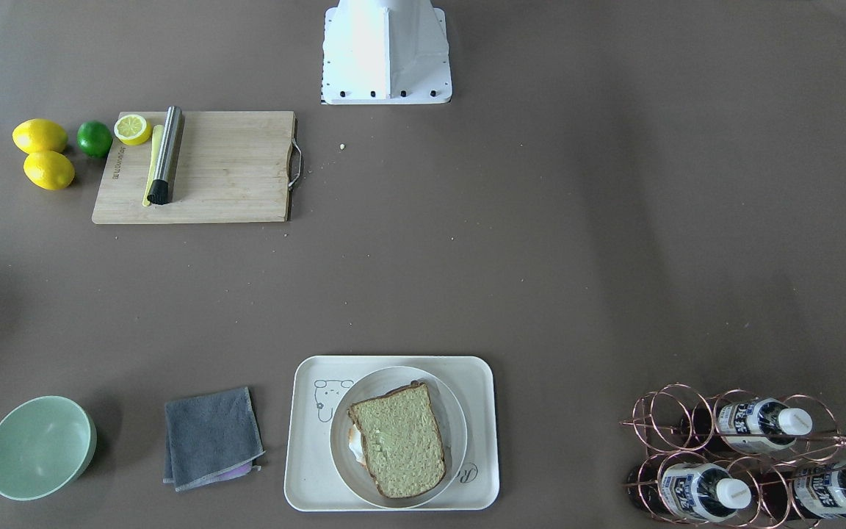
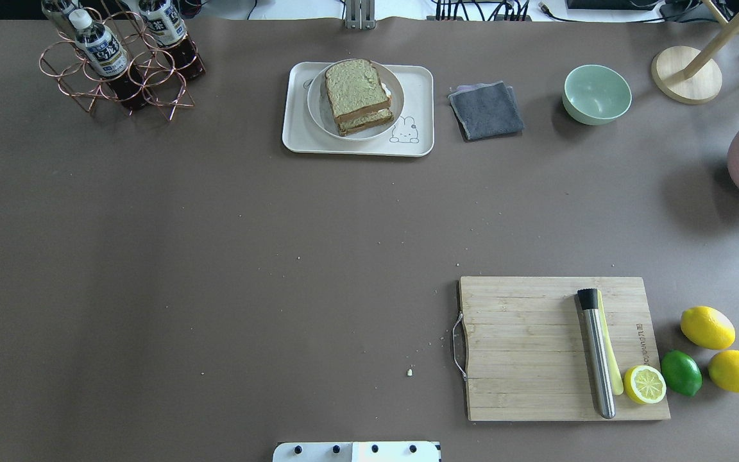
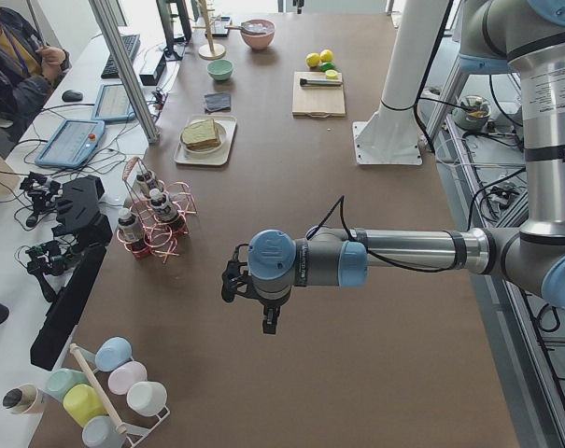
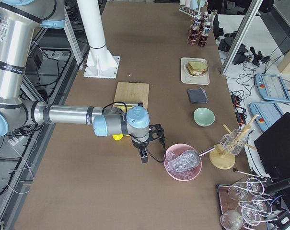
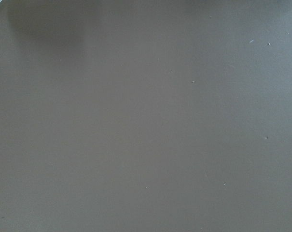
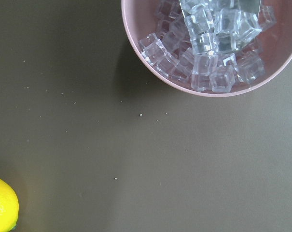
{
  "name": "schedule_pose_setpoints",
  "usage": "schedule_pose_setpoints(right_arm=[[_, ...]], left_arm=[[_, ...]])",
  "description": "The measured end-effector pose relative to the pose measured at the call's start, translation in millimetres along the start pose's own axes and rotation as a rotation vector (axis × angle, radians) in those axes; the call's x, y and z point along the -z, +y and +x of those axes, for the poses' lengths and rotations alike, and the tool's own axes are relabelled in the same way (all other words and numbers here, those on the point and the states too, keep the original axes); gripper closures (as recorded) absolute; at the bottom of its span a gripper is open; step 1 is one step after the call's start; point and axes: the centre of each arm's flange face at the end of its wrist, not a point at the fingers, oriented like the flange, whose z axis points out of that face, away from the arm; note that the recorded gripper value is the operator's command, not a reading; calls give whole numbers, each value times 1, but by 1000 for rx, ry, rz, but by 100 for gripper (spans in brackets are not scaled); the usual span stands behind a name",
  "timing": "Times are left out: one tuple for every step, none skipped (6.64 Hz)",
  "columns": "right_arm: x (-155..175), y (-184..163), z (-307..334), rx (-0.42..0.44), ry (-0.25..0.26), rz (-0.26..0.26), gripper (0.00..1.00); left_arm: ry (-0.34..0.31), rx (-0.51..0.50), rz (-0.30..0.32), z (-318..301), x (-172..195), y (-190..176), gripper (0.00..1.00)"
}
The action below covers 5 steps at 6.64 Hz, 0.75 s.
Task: Make sandwich and place on tray
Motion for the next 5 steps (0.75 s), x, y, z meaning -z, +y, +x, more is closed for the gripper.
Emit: schedule_pose_setpoints(right_arm=[[0, 0, 0, -1, 0, 0, 0], [1, -1, 0, -2, 0, 1, 0], [1, -5, 0, -8, 3, -4, 0], [2, -10, 2, -24, 9, -20, 0], [4, -14, 3, -42, 17, -36, 0]], left_arm=[[0, 8, 1, -3, 1, 1, 2], [1, 19, 0, -7, 0, 8, 2], [0, 28, -1, -12, -2, 17, 2], [-4, 30, 1, -14, -2, 21, 2], [-11, 35, -2, -17, -3, 24, 2]])
